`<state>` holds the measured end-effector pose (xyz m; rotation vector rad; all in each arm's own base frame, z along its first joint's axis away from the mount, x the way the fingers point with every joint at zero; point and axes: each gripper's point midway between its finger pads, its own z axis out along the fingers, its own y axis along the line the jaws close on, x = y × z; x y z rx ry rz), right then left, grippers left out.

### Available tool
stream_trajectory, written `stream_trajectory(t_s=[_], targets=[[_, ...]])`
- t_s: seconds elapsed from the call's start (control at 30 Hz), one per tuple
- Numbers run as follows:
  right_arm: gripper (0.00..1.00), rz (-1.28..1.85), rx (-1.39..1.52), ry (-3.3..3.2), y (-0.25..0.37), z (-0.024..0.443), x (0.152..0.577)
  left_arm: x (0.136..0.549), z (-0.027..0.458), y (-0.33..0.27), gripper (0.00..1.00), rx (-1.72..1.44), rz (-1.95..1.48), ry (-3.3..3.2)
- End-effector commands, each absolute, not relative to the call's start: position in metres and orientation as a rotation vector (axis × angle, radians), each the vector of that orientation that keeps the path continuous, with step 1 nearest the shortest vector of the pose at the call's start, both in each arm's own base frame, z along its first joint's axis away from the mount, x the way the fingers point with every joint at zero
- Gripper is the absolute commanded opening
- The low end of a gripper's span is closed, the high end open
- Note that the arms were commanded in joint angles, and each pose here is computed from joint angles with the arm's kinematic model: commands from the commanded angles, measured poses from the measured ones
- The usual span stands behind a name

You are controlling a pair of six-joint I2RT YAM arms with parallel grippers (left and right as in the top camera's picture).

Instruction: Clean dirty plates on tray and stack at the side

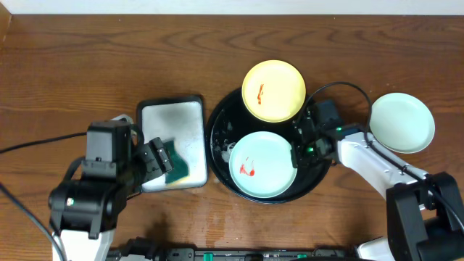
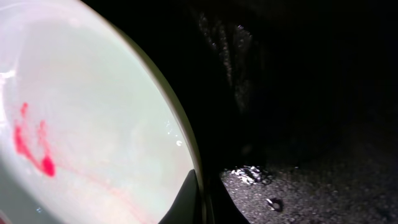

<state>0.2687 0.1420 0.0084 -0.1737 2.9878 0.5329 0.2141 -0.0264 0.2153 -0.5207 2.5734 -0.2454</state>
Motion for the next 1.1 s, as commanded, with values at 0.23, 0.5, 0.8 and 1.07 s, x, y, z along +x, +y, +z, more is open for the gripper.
stream_trajectory(t_s=[0.23,0.5,0.8,1.07], targets=[[0.01,0.210,0.159,2.949,0.117,0.008,0.286,0.220,0.119,-0.026,0.75,-0.601,-0.085,2.955],[0.01,0.183,0.250,2.936,0.113,0.008,0.288,0.229,0.054,-0.016,0.66,-0.829,0.076,3.035],[0.01,0.185,0.250,2.934,0.113,0.008,0.288,0.235,0.006,-0.044,0.41,-0.880,-0.099,3.179],[0.01,0.184,0.243,2.934,0.113,0.008,0.288,0.241,-0.018,-0.032,0.09,-0.829,0.028,3.192]])
